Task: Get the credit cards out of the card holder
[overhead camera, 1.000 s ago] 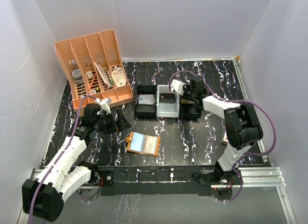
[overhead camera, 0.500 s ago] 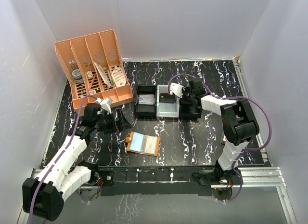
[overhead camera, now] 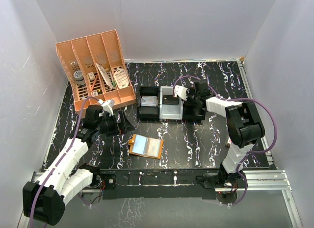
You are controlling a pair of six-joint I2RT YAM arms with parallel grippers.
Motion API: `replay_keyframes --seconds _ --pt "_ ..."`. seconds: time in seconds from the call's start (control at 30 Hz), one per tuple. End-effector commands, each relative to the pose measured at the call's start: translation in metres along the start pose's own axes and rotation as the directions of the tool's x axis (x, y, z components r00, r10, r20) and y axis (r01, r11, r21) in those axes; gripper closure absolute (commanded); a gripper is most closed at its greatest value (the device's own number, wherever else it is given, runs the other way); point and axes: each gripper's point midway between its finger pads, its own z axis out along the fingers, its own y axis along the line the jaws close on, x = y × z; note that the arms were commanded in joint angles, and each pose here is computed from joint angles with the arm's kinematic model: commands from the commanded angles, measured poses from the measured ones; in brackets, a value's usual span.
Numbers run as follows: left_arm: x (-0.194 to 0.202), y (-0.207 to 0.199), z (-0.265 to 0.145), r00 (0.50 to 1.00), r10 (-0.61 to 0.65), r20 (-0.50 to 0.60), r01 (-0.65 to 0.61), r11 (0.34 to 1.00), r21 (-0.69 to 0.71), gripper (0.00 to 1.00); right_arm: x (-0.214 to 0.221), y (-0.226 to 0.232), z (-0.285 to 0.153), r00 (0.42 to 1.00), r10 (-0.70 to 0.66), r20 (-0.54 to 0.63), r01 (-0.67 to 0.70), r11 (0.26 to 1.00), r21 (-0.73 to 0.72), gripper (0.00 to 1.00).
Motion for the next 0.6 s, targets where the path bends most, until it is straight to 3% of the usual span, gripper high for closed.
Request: replay_keyframes --seconds 0.0,0.57 --pt "-0.0003 -0.0025 -0.0028 1.0 0.006 0.007 -0.007 1.0 0.014 0.01 -0.0058 -0.0016 -0.0012 0.998 0.028 0.059 -0.028 1.0 -0.007 0.82" --pt "0.0017 -0.0042 -0.0019 1.0 -0.002 -0.005 0.002 1.0 0.025 0.01 -0.002 -0.0071 -0.0028 0.992 0.118 0.037 -0.116 0.992 -0.059 0.66"
